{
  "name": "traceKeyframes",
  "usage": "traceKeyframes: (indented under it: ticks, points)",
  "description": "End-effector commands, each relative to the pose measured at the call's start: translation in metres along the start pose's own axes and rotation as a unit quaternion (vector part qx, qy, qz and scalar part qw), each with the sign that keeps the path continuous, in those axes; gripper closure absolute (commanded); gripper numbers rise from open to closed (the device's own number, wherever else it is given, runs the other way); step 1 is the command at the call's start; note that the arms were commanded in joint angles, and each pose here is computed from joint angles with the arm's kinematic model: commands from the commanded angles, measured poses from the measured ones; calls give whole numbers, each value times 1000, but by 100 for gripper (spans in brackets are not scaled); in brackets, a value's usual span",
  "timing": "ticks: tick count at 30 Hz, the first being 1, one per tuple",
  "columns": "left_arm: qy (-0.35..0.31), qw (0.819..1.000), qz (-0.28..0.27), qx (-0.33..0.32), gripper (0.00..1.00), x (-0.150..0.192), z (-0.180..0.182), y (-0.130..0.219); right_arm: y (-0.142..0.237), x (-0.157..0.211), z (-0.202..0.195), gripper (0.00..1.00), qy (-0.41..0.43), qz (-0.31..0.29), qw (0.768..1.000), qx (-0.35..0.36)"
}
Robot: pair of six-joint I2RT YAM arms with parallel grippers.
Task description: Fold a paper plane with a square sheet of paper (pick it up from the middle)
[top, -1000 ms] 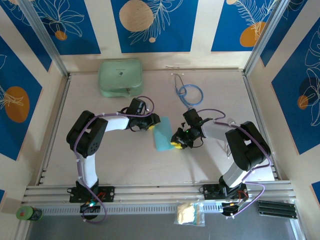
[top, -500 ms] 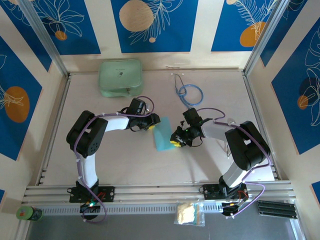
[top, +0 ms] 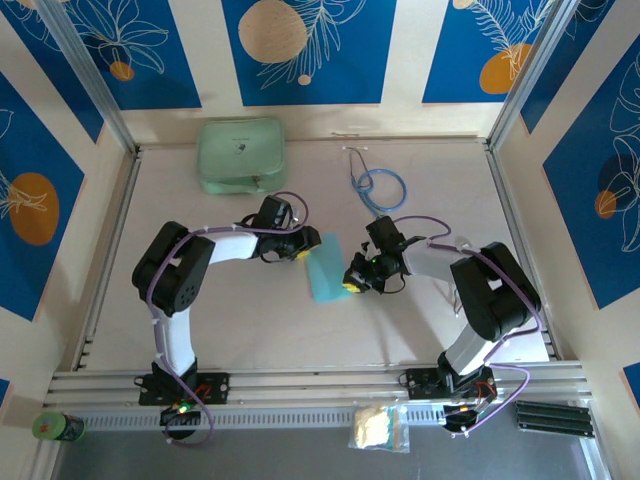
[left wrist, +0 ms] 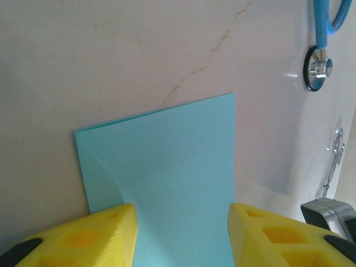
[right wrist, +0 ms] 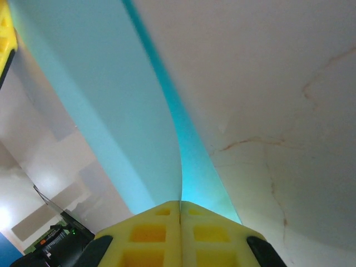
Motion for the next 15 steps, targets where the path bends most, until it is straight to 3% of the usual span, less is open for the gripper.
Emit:
traceKeyframes:
  ticks: [1, 3, 7, 15]
  points:
    - [-31, 999, -11, 37, 54, 1, -28, 21, 6, 7, 0, 98, -4, 11, 1000, -5]
    - [-35, 998, -9, 43, 60, 3, -30, 22, 6, 7, 0, 100, -8, 13, 1000, -2]
    - [-30, 999, 6, 32, 64, 7, -21, 13, 7, 7, -2, 100, -15, 13, 1000, 0]
    - [-21, 999, 24, -19, 66, 8, 0, -4, 10, 4, 5, 100, -8, 13, 1000, -5]
Point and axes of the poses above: each hand's point on the last joint's axis, 136 mm out from that joint toward the fingers, its own y axis back along the fingers, its own z axis along the line the jaws close on, x = y × z, the point moved 4 cm from there along y, back along the fingers, and after that the axes turned 10 degrees about y, right-handed, at the moved point
